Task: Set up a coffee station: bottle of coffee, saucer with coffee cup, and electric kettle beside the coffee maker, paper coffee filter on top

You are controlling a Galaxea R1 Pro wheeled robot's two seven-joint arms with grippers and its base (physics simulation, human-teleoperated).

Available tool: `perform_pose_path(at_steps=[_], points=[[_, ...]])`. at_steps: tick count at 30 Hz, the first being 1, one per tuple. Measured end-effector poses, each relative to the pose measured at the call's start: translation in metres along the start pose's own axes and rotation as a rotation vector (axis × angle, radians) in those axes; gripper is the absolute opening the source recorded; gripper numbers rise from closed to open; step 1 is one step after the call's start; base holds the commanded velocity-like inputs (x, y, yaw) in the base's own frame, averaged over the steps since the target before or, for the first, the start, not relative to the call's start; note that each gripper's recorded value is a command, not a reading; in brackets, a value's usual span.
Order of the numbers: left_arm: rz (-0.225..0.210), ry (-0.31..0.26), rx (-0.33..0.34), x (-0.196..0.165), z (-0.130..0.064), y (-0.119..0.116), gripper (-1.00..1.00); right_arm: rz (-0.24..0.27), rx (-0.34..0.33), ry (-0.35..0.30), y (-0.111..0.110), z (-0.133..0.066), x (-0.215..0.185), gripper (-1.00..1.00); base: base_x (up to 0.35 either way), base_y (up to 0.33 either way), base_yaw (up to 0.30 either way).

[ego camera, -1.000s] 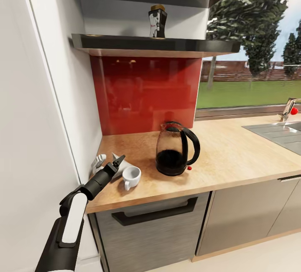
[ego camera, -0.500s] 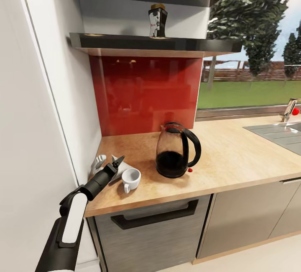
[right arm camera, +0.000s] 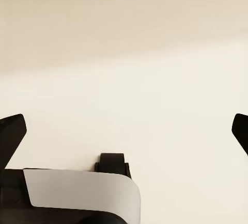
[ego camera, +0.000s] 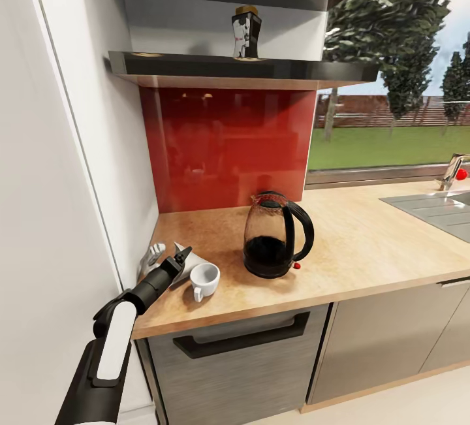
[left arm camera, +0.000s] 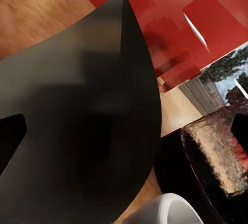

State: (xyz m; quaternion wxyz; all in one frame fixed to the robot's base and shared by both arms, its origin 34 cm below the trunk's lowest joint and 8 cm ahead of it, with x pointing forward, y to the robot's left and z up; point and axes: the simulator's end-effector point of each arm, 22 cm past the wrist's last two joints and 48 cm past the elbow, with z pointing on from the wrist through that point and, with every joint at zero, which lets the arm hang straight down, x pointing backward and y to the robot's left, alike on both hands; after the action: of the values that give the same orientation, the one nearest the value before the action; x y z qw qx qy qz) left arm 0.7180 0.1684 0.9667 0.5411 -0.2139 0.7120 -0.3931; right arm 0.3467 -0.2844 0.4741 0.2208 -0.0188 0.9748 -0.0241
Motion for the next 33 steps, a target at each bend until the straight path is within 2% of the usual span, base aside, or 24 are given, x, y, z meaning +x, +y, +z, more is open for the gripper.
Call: perform_pose_path(at_steps=[33], points=[[0.001, 0.0, -0.001, 0.0, 0.0, 0.0002, 1.0, 0.0, 0.0, 0.0, 0.0, 0.0, 0.0, 1.0, 0.009, -0.015, 0.0]])
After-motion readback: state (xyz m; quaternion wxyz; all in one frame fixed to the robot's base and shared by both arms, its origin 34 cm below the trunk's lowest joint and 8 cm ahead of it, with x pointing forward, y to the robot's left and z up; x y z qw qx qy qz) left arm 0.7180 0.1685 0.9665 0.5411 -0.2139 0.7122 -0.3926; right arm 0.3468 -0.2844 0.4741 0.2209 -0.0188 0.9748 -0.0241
